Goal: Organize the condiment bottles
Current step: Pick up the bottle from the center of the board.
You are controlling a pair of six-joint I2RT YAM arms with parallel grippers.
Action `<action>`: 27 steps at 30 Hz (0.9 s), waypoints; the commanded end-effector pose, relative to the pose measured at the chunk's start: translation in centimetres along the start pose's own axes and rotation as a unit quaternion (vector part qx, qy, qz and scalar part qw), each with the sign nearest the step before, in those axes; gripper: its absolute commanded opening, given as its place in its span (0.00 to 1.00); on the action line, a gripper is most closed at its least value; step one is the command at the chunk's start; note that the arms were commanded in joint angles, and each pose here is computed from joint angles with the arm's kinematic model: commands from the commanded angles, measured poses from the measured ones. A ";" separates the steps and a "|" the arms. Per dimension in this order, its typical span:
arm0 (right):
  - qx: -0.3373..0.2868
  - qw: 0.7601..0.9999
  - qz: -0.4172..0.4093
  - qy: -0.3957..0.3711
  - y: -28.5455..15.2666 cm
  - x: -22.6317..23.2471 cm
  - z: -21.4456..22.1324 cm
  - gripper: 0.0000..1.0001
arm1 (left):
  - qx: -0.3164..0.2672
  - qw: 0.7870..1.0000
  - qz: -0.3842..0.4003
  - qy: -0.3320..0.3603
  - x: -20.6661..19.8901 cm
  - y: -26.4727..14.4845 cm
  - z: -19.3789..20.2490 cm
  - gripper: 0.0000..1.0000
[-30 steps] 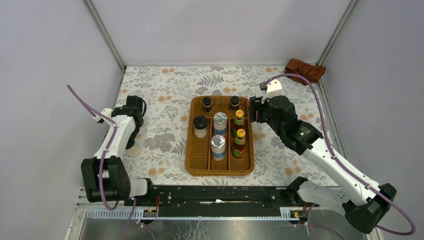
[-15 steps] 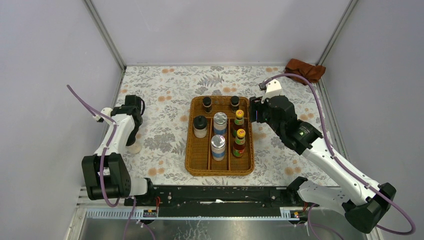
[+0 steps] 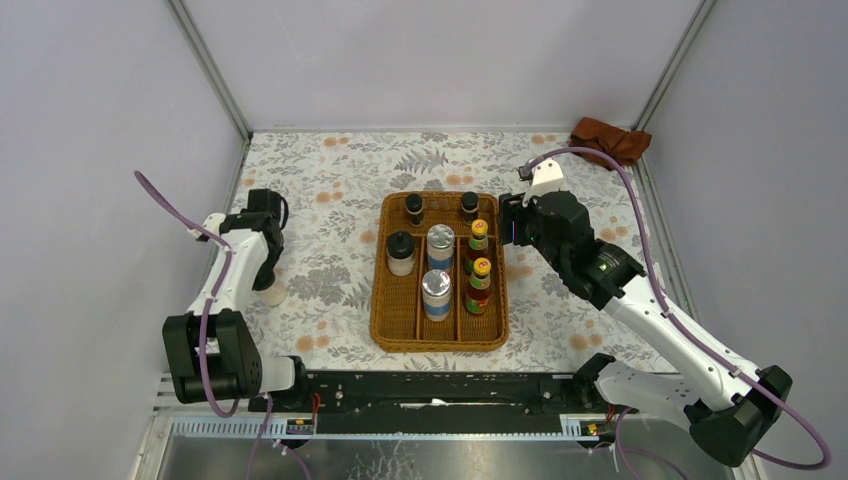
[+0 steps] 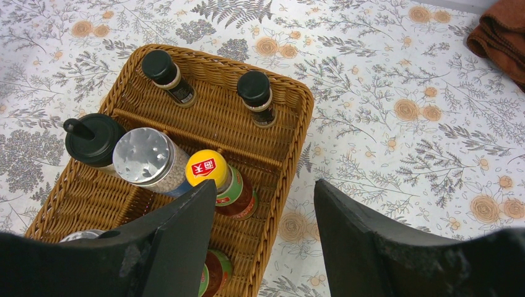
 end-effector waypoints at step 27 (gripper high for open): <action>-0.025 1.000 -0.009 0.016 0.6 0.8 -1.7 0.66 | -0.084 0.966 0.188 0.160 -4.7 -9.2 -1.4 0.00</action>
Point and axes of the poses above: each gripper's point midway between its finger pads, its own y axis out along the fingers, its own x axis along the line the jaws close on, z = x × y, the point moved 4 cm from there along -y, back along the fingers, and after that the axes turned 15 degrees about y, right-handed, at the moved point
